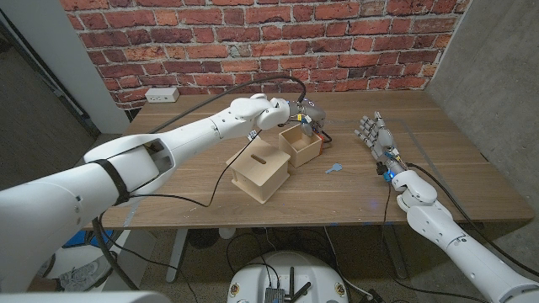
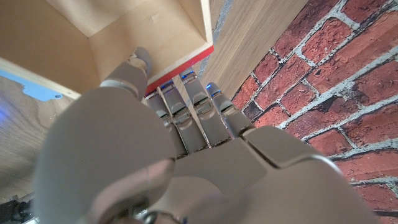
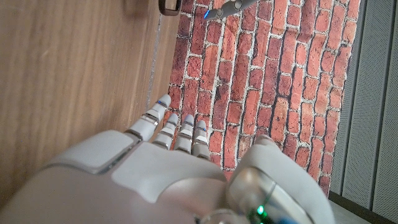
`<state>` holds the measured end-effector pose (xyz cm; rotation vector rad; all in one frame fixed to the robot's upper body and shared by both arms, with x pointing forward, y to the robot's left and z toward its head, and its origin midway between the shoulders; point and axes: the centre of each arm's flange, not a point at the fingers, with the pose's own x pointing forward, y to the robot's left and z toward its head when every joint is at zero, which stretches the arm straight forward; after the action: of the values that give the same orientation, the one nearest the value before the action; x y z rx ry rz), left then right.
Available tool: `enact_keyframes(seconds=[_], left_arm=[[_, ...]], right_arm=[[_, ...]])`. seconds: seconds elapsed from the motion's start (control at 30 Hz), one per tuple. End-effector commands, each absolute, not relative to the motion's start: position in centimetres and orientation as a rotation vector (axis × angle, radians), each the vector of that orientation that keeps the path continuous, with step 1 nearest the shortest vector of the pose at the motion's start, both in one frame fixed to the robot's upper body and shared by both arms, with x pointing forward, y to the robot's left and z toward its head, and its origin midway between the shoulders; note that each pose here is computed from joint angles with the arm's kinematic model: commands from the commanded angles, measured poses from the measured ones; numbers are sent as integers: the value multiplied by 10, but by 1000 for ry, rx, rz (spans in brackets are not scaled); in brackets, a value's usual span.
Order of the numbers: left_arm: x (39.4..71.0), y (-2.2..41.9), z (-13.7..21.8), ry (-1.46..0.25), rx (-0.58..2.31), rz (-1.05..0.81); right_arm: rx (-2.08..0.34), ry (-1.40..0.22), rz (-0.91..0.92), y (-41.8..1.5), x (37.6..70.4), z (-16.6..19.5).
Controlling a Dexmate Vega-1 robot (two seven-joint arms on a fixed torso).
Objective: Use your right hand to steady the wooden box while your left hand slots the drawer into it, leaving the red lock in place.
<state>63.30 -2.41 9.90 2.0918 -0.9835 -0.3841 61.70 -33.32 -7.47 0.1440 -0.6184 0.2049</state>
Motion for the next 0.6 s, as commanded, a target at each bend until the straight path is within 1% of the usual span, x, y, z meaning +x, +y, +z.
enact_keyframes(seconds=[0.03, 0.6], left_arm=[[630, -22, 109, -969, 2081, -347], [621, -16, 111, -926, 2053, -310]], right_arm=[[127, -618, 212, -335, 614, -72], [64, -637, 239, -331, 597, -64]])
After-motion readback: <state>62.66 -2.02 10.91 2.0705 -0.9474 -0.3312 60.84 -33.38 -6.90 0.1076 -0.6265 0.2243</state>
